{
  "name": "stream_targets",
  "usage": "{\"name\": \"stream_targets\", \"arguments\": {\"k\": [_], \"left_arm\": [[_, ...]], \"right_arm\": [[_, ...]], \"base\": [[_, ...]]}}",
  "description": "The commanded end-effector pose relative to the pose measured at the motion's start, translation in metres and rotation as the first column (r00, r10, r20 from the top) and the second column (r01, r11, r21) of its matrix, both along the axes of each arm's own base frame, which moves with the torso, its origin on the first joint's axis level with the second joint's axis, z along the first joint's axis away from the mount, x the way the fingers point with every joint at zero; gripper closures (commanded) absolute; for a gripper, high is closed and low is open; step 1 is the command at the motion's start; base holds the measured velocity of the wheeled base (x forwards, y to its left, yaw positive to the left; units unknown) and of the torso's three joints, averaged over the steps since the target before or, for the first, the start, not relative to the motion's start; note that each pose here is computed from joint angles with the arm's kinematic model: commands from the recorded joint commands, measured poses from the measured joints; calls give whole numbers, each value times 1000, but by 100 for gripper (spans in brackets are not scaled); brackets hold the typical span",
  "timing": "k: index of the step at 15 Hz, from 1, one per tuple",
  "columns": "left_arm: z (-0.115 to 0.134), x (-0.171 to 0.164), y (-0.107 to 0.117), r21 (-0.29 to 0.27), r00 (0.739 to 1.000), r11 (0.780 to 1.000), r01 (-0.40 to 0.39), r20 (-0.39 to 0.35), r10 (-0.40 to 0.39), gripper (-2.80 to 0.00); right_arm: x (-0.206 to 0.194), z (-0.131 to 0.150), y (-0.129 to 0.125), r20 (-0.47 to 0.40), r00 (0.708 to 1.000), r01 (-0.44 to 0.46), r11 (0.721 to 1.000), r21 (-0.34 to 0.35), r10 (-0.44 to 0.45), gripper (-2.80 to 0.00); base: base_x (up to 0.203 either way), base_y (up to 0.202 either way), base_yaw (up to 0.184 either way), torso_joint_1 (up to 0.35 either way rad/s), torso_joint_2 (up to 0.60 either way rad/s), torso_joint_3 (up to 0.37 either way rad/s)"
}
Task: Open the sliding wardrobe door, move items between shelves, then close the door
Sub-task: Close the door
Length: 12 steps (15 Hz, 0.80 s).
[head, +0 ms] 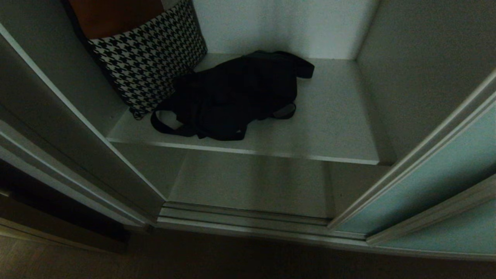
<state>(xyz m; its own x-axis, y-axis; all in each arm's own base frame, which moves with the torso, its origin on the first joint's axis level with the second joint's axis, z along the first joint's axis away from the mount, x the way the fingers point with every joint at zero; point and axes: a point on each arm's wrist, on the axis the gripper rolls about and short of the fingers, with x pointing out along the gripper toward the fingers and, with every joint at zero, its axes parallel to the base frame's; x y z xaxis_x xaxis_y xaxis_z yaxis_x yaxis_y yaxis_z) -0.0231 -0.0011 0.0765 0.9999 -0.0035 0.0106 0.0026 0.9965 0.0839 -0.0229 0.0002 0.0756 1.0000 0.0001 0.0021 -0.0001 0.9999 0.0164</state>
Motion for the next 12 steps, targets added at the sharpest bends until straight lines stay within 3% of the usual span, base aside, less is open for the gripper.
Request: {"name": "stream_targets", "arguments": {"k": [1,8,12], "left_arm": [[-1,1,0,8,1000,1000,7,-12,-7,0],[-1,1,0,10,1000,1000,7,-12,-7,0],[-1,1,0,11,1000,1000,6,-12,-6,0]], "right_arm": [[0,0,0,0,1000,-1,1000,0,1,0],[0,0,0,-1,1000,0,1000,0,0,0],[0,0,0,1,1000,0,1000,0,0,0]], "base": [[0,0,0,0,0,0],[0,0,0,0,0,0],[-165,0,0,6,1,3]]}}
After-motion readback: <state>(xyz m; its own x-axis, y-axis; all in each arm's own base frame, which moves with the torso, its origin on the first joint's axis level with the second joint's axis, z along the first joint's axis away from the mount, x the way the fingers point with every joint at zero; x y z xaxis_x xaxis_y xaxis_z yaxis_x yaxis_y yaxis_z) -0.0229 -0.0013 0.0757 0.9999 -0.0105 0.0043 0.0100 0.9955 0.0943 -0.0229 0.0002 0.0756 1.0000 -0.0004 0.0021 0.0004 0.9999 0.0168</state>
